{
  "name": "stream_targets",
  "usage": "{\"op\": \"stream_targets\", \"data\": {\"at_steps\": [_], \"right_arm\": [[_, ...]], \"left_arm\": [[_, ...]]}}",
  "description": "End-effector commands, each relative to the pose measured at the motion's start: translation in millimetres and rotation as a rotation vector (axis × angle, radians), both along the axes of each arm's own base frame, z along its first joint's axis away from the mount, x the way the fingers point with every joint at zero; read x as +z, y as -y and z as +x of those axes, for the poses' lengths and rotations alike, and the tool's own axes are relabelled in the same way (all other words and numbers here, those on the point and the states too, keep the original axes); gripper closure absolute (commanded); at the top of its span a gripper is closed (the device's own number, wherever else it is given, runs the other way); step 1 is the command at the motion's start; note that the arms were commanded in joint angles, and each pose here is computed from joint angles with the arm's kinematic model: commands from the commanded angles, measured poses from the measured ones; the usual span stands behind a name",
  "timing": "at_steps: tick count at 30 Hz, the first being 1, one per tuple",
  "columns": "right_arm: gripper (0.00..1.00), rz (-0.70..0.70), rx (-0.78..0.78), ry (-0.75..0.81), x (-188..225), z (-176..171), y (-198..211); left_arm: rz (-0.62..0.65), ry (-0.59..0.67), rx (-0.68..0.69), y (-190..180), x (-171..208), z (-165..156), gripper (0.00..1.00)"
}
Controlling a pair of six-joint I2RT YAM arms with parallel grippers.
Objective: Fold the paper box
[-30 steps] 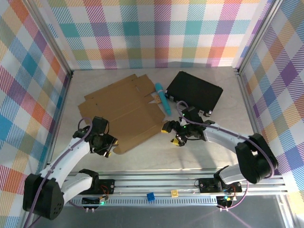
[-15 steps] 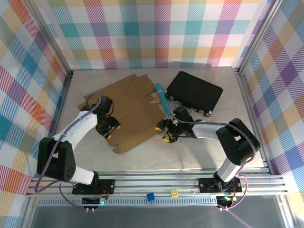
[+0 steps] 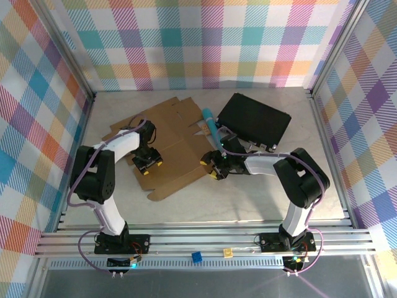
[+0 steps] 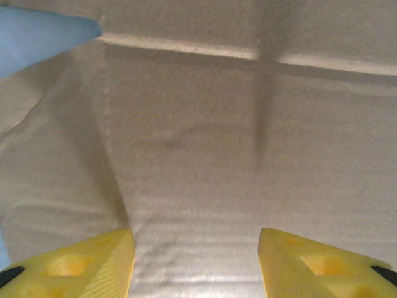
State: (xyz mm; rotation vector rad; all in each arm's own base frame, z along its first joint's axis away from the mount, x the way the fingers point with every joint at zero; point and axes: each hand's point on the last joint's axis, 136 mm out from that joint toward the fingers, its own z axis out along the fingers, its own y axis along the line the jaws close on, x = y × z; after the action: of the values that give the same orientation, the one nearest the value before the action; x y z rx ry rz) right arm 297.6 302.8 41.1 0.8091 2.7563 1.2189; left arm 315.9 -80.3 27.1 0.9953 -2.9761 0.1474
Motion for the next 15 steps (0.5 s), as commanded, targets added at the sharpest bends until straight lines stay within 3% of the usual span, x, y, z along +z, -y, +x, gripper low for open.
{"op": "stream_targets", "data": {"at_steps": [1, 15], "right_arm": [[0.36, -0.042, -0.021, 0.013, 9, -8, 8], [0.35, -0.071, -0.024, 0.018, -7, 7, -2]], "left_arm": [[0.000, 0.003, -0.035, -2, -2, 7, 0.45], [0.010, -0.046, -0.078, -3, -15, 2, 0.46]]}}
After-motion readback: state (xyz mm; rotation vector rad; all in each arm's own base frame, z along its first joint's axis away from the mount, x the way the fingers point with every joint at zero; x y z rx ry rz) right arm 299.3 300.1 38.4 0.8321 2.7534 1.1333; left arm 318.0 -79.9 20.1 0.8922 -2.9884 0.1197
